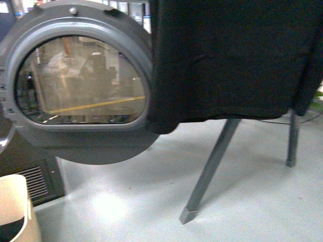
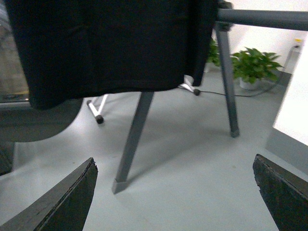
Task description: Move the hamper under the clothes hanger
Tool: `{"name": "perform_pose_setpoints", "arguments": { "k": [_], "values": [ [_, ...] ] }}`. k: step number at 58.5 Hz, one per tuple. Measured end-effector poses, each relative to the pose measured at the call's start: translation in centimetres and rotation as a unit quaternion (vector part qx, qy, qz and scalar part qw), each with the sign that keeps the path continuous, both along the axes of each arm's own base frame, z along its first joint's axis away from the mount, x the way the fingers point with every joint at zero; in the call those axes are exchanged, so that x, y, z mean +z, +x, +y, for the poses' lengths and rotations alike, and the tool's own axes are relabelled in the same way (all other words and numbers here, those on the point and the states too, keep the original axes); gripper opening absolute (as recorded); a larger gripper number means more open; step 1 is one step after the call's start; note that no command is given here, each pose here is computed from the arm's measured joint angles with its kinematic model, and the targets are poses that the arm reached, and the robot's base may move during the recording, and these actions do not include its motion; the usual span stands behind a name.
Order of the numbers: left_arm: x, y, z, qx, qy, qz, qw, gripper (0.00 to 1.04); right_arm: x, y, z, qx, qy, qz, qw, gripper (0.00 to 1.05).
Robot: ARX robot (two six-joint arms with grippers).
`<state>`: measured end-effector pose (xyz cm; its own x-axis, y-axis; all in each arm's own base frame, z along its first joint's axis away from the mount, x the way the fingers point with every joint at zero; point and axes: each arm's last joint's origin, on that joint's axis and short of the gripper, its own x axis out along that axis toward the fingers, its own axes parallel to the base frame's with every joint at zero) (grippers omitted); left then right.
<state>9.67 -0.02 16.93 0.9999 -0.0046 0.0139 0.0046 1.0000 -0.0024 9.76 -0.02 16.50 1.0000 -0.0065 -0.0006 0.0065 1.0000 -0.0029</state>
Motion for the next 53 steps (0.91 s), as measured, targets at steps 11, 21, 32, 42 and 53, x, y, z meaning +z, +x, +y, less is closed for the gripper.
{"name": "perform_pose_setpoints", "arguments": {
  "k": [11, 21, 32, 42, 53],
  "values": [
    [-0.01, 0.01, 0.01, 0.002, 0.000, 0.000, 1.000, 0.98, 0.00, 0.00, 0.02, 0.004, 0.000, 0.000, 1.000, 0.97],
    [0.01, -0.01, 0.01, 0.002, 0.000, -0.001, 1.000, 0.98, 0.00, 0.00, 0.02, 0.004, 0.000, 0.000, 1.000, 0.97],
    [0.01, -0.01, 0.01, 0.002, 0.000, -0.001, 1.000, 0.98, 0.00, 0.00, 0.02, 0.002, 0.000, 0.000, 1.000, 0.97],
    [0.00, -0.01, 0.04, 0.005, 0.000, -0.001, 1.000, 0.98, 0.00, 0.00, 0.04, 0.006, 0.000, 0.000, 1.000, 0.97],
    [0.00, -0.01, 0.02, 0.002, 0.000, -0.001, 1.000, 0.98, 0.00, 0.00, 0.02, 0.003, 0.000, 0.000, 1.000, 0.97]
  ]
}}
